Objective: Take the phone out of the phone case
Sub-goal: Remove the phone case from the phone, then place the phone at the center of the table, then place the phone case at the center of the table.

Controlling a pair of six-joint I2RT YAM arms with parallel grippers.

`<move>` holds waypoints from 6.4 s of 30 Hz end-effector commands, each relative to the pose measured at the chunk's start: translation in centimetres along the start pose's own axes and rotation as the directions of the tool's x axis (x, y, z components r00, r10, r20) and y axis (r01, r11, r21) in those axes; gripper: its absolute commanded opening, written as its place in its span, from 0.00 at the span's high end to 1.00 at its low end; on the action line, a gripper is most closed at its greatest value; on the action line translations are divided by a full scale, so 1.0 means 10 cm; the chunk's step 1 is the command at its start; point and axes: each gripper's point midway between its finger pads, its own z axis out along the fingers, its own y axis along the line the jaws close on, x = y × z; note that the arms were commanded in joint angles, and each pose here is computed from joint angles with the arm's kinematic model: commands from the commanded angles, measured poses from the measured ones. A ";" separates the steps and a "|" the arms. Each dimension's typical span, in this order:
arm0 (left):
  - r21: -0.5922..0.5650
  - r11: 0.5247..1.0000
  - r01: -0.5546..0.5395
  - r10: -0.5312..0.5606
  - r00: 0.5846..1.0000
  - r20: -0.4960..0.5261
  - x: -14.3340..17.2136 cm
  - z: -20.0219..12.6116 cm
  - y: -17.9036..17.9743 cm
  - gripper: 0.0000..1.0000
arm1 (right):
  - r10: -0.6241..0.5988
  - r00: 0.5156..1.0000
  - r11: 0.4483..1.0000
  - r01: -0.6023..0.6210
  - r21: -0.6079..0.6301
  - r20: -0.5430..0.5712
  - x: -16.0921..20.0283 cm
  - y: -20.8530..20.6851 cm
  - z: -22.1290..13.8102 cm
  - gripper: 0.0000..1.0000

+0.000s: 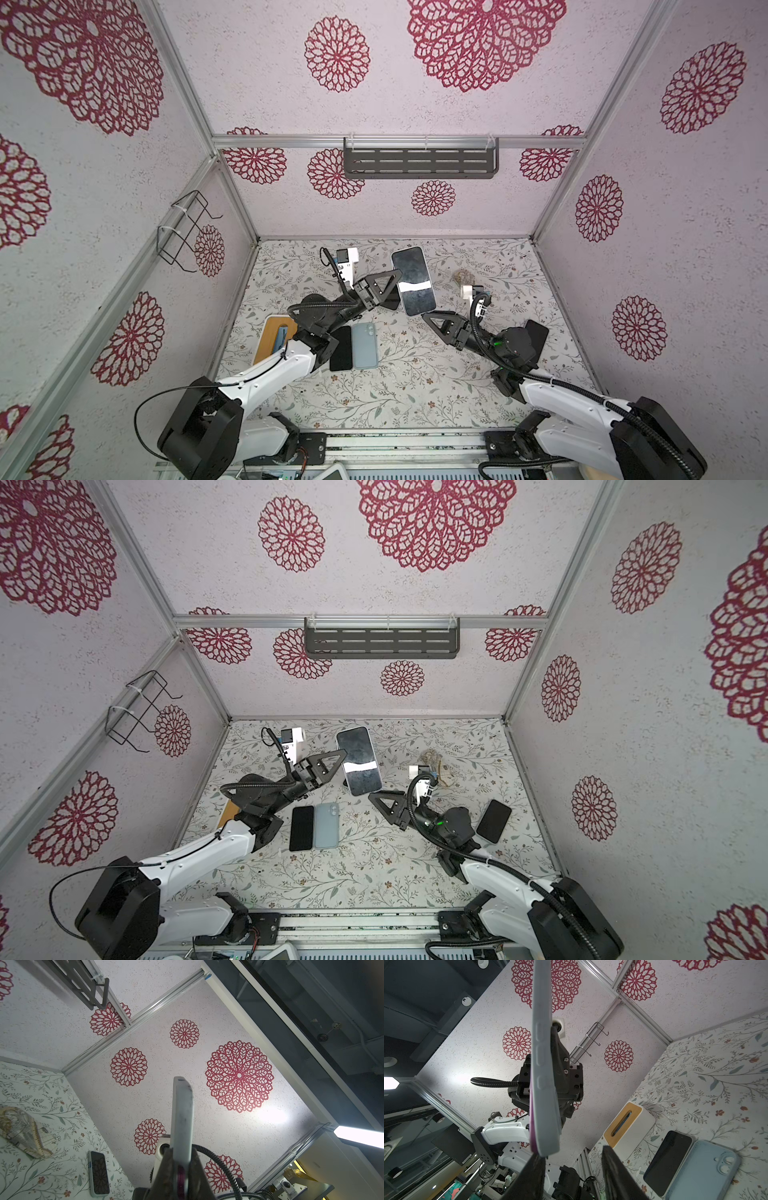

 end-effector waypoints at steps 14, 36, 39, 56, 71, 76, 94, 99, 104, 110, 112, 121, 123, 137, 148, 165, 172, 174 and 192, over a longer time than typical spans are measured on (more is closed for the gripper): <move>0.137 0.990 0.019 -0.009 0.998 -0.069 0.18 0.06 -0.37 1.00 | -0.006 0.994 1.000 0.005 0.005 0.113 -0.29 0.02 -0.07 0.55; -0.132 0.982 0.136 -0.150 0.984 -0.101 0.69 -0.03 0.90 0.84 | 0.138 0.989 0.972 -0.145 0.186 0.051 0.15 -0.39 -0.43 0.99; -0.161 0.974 0.160 -0.177 0.979 -0.102 0.81 -0.06 1.12 0.66 | 0.160 0.986 0.956 -0.169 0.242 0.054 0.23 -0.53 -0.49 1.00; -0.427 0.894 0.138 -0.176 0.983 -0.050 0.86 -0.25 1.77 0.03 | 0.211 0.972 0.907 -0.234 0.349 0.104 0.40 -0.87 -0.72 1.00; -0.415 0.530 -0.740 0.351 0.637 -0.687 1.21 -0.19 1.05 0.03 | 0.210 0.969 0.893 -0.245 0.379 0.132 0.38 -0.92 -0.79 1.00; -0.282 0.444 -0.851 0.381 0.464 -0.799 1.46 -0.25 0.96 0.01 | 0.210 0.968 0.893 -0.246 0.377 0.134 0.37 -0.91 -0.79 1.00; -0.122 0.387 -0.914 0.400 0.285 -0.871 1.85 -0.21 1.10 0.18 | 0.218 0.966 0.894 -0.256 0.369 0.143 0.37 -0.90 -0.82 1.00; -0.109 0.384 -0.917 0.409 0.275 -0.870 1.89 -0.13 1.15 0.19 | 0.220 0.965 0.894 -0.258 0.366 0.142 0.38 -0.90 -0.82 1.00; -0.105 0.359 -0.927 0.420 0.261 -0.869 1.87 -0.05 1.19 0.24 | 0.221 0.965 0.896 -0.259 0.361 0.144 0.38 -0.89 -0.82 1.00; -0.094 0.338 -0.937 0.422 0.239 -0.875 1.89 0.03 1.26 0.30 | 0.223 0.964 0.897 -0.262 0.355 0.146 0.38 -0.88 -0.83 1.00; -0.100 0.317 -0.943 0.416 0.233 -0.879 1.88 0.02 1.31 0.34 | 0.225 0.963 0.899 -0.263 0.350 0.145 0.38 -0.87 -0.83 1.00; -0.111 0.277 -0.954 0.412 0.223 -0.884 1.85 0.02 1.39 0.53 | 0.228 0.962 0.900 -0.267 0.345 0.149 0.39 -0.86 -0.84 1.00; -0.106 0.280 -0.954 0.404 0.217 -0.889 1.89 0.01 1.43 0.56 | 0.227 0.962 0.901 -0.266 0.344 0.151 0.38 -0.86 -0.84 1.00; -0.100 0.321 -0.942 0.398 0.230 -0.888 2.01 0.00 1.49 0.90 | 0.227 0.961 0.899 -0.270 0.346 0.160 0.38 -0.87 -0.86 1.00; -0.135 0.281 -0.950 0.404 0.245 -0.881 1.91 -0.02 1.47 0.97 | 0.235 0.957 0.888 -0.282 0.363 0.169 0.40 -0.92 -0.89 1.00; -0.155 0.031 -0.987 0.423 0.154 -0.893 1.35 -0.28 1.04 1.00 | 0.236 0.950 0.720 -0.313 0.620 0.205 0.64 -1.49 -1.27 1.00; -0.121 -0.044 -0.992 0.361 0.097 -0.928 1.32 -0.47 1.08 1.00 | 0.190 0.967 0.667 -0.254 0.700 0.170 0.65 -1.55 -1.39 1.00; -0.099 -0.060 -0.993 0.341 0.073 -0.937 1.38 -0.49 1.14 1.00 | 0.191 0.969 0.669 -0.246 0.702 0.158 0.65 -1.55 -1.39 1.00; 0.075 -0.235 -0.969 0.130 -0.108 -0.986 1.66 -0.62 1.67 1.00 | 0.234 0.970 0.695 -0.210 0.688 0.059 0.73 -1.57 -1.22 1.00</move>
